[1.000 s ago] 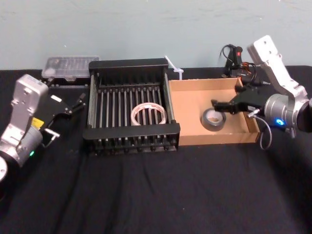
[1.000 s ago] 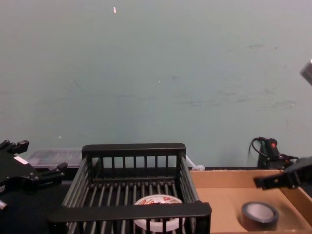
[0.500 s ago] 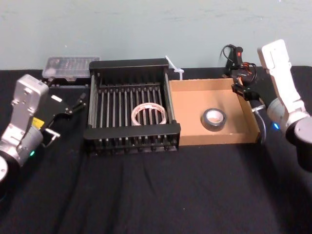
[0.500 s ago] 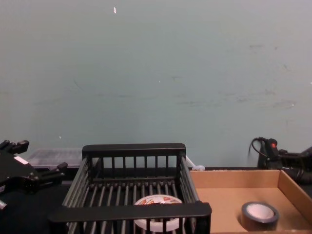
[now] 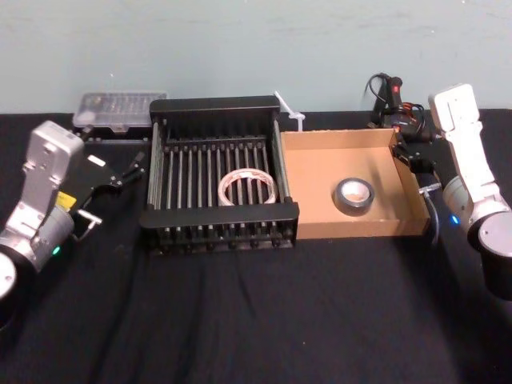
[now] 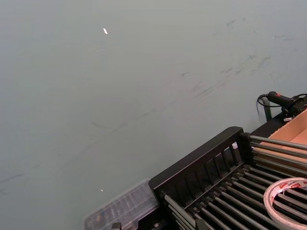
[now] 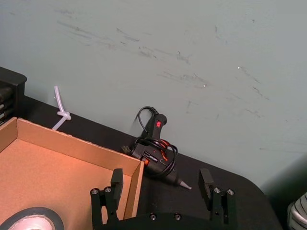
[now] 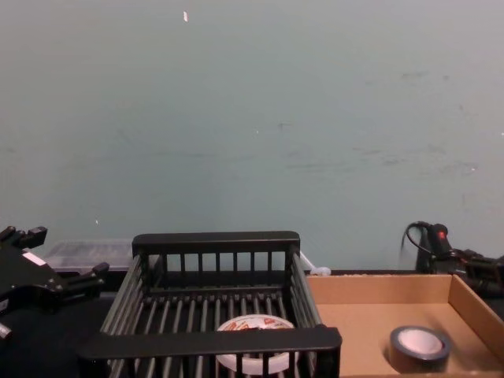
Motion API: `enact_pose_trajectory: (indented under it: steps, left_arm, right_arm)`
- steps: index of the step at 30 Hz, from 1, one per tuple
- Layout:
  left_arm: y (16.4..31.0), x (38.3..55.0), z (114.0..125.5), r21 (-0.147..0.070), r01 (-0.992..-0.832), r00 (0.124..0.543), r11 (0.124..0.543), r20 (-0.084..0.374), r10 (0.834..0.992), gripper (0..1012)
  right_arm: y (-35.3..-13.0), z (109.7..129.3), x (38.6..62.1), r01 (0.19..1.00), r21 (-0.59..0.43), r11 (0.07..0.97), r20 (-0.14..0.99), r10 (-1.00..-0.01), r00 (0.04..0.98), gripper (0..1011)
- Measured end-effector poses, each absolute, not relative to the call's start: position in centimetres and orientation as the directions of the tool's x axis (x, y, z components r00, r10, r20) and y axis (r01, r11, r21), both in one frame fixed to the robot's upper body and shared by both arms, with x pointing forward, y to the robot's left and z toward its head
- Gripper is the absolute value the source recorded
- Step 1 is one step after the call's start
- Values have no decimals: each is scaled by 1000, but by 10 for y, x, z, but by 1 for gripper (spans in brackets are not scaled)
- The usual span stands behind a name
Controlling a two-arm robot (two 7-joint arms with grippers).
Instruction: Pick up the white tape and place it into the black box , Pick up the silver tape and place it into the brown box.
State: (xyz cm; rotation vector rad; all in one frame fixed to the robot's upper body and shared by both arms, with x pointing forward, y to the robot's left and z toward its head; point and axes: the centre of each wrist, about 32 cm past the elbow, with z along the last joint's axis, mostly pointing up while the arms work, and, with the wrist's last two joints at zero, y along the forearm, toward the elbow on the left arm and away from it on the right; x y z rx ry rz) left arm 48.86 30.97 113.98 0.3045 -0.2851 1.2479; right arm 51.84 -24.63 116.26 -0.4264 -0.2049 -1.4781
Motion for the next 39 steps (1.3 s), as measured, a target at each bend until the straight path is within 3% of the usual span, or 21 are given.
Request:
enact_pose_trajectory:
  steps: [39]
  left_arm:
    - [310,489,1140,70,-955,292,287,374,880,1001]
  right_arm:
    - [-246,1163,519,988,-152,41,393,-914,98,1003]
